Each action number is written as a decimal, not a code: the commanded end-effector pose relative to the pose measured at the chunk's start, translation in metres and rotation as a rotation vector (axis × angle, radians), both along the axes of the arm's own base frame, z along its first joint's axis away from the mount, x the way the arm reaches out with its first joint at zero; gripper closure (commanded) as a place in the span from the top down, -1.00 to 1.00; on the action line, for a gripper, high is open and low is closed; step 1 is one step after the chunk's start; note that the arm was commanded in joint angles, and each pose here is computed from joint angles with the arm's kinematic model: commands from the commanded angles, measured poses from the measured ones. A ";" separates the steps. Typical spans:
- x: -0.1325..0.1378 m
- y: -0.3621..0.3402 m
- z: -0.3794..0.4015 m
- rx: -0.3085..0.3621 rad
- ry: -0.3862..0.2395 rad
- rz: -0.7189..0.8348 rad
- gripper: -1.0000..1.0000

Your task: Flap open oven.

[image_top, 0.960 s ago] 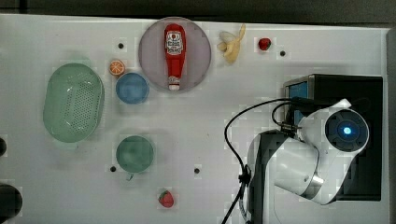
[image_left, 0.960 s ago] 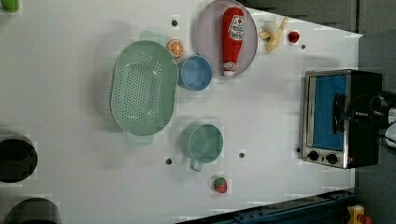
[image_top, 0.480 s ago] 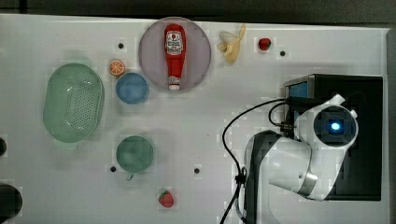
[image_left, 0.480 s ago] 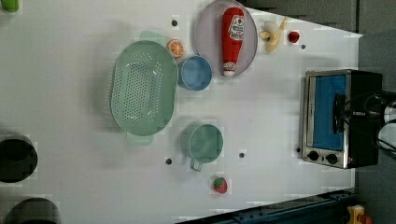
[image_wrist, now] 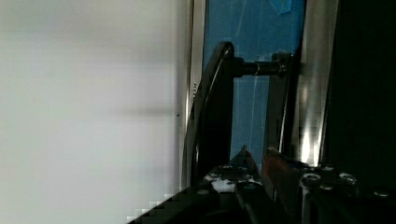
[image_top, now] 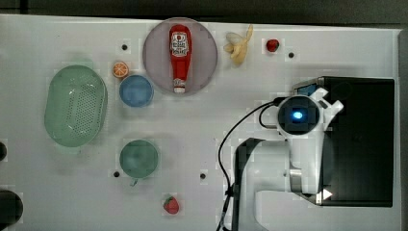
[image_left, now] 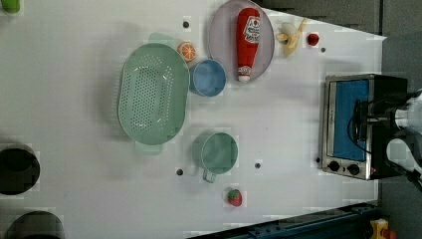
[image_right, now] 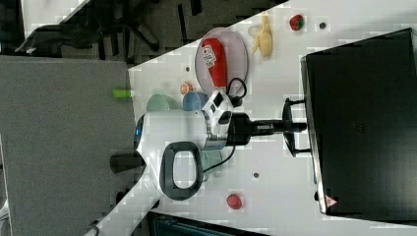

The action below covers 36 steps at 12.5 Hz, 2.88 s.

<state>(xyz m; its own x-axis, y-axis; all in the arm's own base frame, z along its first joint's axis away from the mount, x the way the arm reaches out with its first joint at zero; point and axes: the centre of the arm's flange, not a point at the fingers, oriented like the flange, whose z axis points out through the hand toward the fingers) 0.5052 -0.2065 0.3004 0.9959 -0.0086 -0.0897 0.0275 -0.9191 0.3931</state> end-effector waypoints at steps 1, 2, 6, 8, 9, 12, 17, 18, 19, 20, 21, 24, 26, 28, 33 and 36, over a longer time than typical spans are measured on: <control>0.010 0.045 -0.014 -0.036 -0.001 -0.061 -0.65; 0.012 0.056 -0.019 -0.054 0.018 -0.038 -0.65; 0.015 0.098 -0.046 -0.158 0.048 -0.024 -0.65; 0.015 0.117 -0.064 -0.211 0.059 -0.021 -0.65; 0.014 0.126 -0.074 -0.239 0.065 -0.017 -0.65; 0.010 0.150 -0.111 -0.291 0.080 0.001 -0.65; 0.006 0.185 -0.172 -0.332 0.091 -0.020 -0.65; 0.008 0.189 -0.180 -0.337 0.074 -0.043 -0.65; 0.011 0.192 -0.184 -0.338 0.060 -0.054 -0.65; 0.016 0.194 -0.181 -0.332 0.042 -0.061 -0.65; 0.022 0.194 -0.173 -0.322 0.022 -0.071 -0.65; 0.038 0.197 -0.140 -0.225 -0.053 -0.176 -0.65; 0.049 0.203 -0.108 -0.088 -0.125 -0.309 -0.65; 0.059 0.205 -0.066 0.047 -0.188 -0.482 -0.65; 0.069 0.206 0.059 0.416 -0.312 -0.850 -0.65; 0.065 0.202 0.135 0.460 -0.322 -0.886 -0.65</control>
